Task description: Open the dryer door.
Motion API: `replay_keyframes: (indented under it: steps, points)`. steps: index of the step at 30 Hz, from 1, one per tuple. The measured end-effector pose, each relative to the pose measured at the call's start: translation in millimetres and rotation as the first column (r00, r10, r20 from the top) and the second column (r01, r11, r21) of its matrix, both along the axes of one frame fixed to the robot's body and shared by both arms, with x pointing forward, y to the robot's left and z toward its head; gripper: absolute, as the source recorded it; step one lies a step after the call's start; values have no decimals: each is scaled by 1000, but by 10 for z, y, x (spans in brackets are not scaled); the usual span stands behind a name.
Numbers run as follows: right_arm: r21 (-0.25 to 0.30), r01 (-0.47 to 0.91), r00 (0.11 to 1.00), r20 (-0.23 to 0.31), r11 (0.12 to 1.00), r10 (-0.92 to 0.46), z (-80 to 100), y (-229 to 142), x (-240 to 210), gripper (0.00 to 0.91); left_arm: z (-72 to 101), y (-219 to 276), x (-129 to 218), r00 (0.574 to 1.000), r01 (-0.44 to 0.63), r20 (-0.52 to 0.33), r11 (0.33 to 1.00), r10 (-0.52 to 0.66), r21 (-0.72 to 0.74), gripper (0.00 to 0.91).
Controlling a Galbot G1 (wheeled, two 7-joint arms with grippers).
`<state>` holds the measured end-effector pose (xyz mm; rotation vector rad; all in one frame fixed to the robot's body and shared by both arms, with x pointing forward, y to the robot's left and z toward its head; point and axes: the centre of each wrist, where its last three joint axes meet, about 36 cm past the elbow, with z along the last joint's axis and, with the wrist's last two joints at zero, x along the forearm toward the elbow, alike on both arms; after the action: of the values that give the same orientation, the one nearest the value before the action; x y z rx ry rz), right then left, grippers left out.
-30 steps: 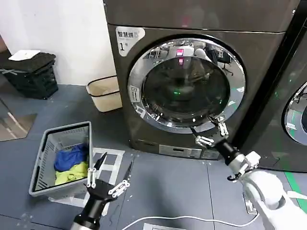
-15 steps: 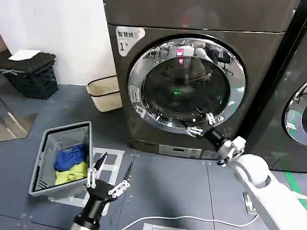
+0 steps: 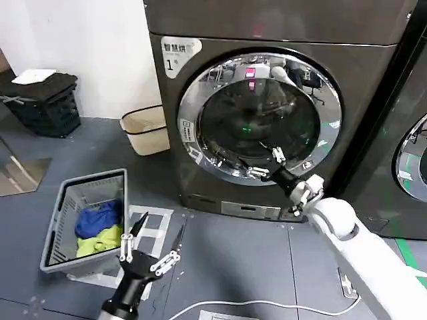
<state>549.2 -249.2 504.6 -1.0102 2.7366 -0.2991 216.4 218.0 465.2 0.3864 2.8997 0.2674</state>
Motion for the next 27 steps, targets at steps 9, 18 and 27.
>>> replay_keyframes:
  steps: [9, 18, 27]
  points:
    - [-7, -33, 999, 8, 999, 33, 10, 146, 194, 907, 2, 1, -9, 1000, -2, 1, 1000, 2, 2, 907]
    - [-15, -60, 998, 2, 998, 60, 10, 326, 338, 907, 0, 1, -12, 1000, -2, 1, 1000, 2, 4, 907]
    - [-23, -78, 997, -6, 997, 78, -12, 491, 513, 907, 1, 3, -13, 1000, -1, 5, 1000, 1, 4, 907]
